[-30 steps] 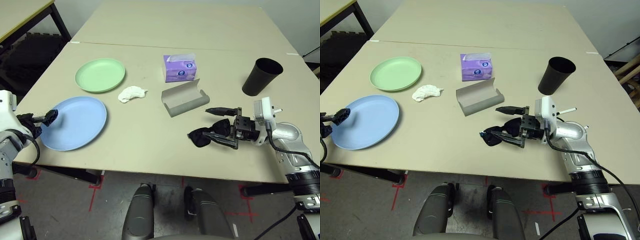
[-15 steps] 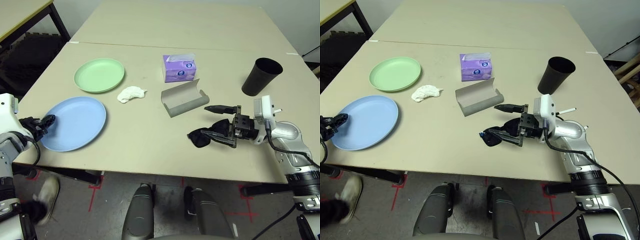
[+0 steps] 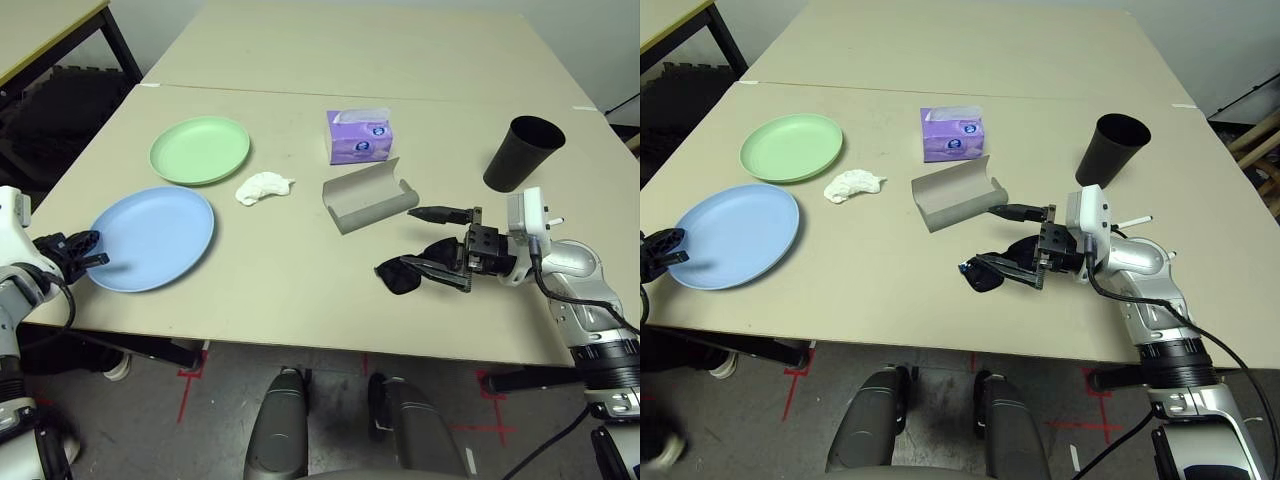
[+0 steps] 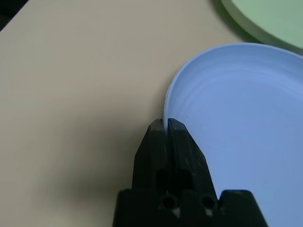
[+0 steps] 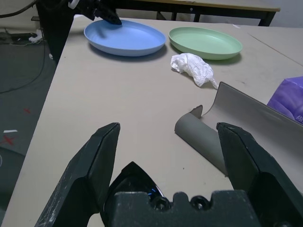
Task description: Organize and tidy the items on the table.
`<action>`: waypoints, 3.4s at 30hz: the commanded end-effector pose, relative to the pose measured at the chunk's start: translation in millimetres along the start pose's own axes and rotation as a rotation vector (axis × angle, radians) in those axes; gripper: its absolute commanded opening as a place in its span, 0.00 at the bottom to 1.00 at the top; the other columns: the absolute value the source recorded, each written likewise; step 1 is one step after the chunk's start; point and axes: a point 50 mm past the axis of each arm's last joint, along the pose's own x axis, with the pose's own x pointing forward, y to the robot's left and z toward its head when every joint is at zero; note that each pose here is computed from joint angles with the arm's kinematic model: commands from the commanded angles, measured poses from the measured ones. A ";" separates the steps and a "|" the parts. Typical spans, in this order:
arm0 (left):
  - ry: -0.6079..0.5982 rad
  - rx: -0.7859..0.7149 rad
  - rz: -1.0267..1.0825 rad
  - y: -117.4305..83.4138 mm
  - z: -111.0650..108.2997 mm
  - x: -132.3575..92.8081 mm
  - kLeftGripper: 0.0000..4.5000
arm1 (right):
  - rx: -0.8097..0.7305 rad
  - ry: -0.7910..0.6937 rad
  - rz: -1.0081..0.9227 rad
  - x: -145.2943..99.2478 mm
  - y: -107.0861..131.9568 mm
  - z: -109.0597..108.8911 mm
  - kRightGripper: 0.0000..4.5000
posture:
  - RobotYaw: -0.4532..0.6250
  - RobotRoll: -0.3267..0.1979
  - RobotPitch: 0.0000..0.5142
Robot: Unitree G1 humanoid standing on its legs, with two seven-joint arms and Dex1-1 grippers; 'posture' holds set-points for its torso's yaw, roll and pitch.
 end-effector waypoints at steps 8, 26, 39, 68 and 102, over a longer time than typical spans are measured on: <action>0.059 -0.041 -0.090 7.8 9.6 -19.1 0.01 | -0.016 0.010 0.001 0.4 0.4 0.6 1.00 | 0.61 0.62 0.29; -0.101 -0.099 -0.165 -25.9 46.8 -1.4 0.01 | -0.016 0.012 0.003 2.1 0.0 -1.1 1.00 | 0.62 0.62 0.29; -0.266 -0.171 -0.010 -58.2 79.2 67.0 0.01 | -0.021 0.011 0.000 1.8 1.9 0.8 1.00 | 0.59 0.62 0.30; -0.257 -0.036 -0.046 -91.0 70.6 96.9 0.86 | 0.013 -0.002 -0.220 -15.1 -4.0 1.0 1.00 | 0.57 0.62 0.28; -0.172 0.420 -0.750 -151.8 32.7 83.5 0.99 | 0.135 -0.058 -0.317 -10.9 0.8 4.0 1.00 | 0.58 0.62 0.27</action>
